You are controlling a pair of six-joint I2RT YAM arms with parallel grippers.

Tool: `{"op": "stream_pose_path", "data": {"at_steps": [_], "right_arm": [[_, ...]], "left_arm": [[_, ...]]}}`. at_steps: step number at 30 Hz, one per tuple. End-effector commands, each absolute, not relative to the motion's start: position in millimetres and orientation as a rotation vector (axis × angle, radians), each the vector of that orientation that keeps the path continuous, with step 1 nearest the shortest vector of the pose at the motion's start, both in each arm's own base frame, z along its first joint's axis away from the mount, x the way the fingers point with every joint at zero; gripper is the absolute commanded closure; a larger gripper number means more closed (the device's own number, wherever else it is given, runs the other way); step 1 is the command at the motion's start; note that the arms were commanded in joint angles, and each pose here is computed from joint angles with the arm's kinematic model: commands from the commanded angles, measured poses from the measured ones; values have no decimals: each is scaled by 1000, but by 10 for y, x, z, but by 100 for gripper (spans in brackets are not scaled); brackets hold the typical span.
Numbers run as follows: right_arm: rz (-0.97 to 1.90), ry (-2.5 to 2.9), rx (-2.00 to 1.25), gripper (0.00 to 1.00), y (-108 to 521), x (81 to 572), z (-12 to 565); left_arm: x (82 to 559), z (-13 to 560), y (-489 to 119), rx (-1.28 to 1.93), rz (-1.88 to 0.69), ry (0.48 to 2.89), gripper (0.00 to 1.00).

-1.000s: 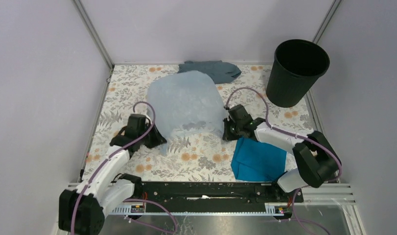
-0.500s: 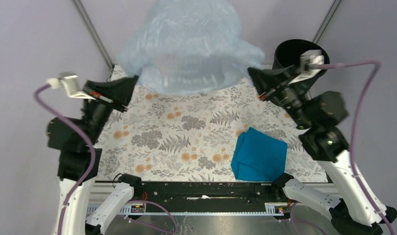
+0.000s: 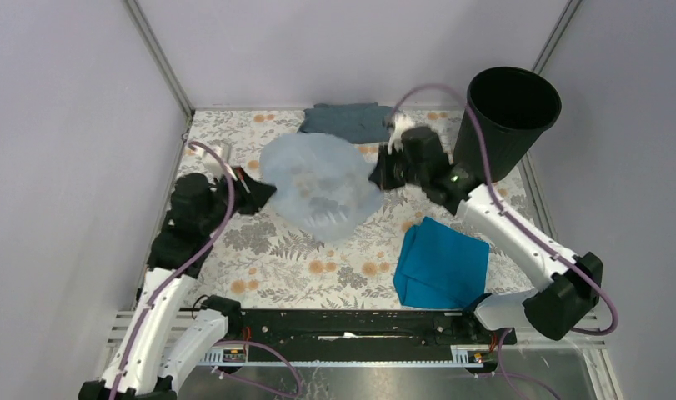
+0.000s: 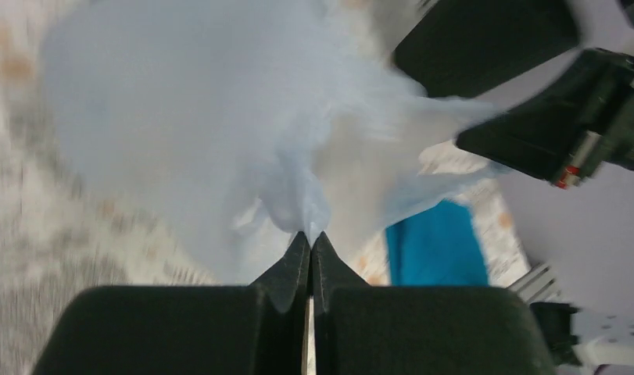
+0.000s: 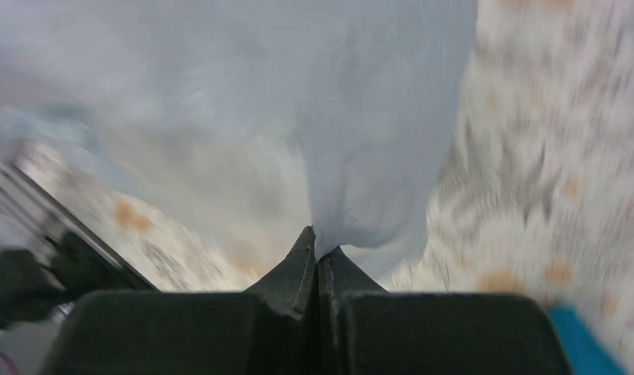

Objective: Put the trash bags into the trash bin

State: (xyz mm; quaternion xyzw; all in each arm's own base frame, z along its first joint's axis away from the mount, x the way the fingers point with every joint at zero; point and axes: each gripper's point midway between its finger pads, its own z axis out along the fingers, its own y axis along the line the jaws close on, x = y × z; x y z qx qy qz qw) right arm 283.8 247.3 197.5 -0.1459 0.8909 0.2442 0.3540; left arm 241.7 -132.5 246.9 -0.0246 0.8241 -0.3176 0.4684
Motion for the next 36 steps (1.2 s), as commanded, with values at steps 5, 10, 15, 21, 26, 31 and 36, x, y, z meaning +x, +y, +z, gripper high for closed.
{"op": "stream_pose_path", "data": {"at_steps": [5,10,15,21,26,31,36], "right_arm": [[765,2077,-402,100,2687,2790,2927],[693,2220,-372,100,2597,2686,2531],[669,2139,-370,93,2586,2748,2929],[513,2141,-324,88,2476,2982,2906],[411,2166,-348,82,2449,3124,2868],[313,2154,-350,45,2354,3223,3009],[309,2048,-312,4,2255,3244,3374]], "left_arm": [[2164,3706,-1359,123,-841,1582,100],[2055,3841,-1520,128,-1008,1522,100],[2106,4041,-1387,58,-934,1510,100],[2152,3803,-1129,-63,-752,1596,100],[2118,3820,-1013,-51,-641,1603,100],[2154,3905,-811,-96,-509,1596,100],[2240,3890,-736,-136,-453,1601,100]]}}
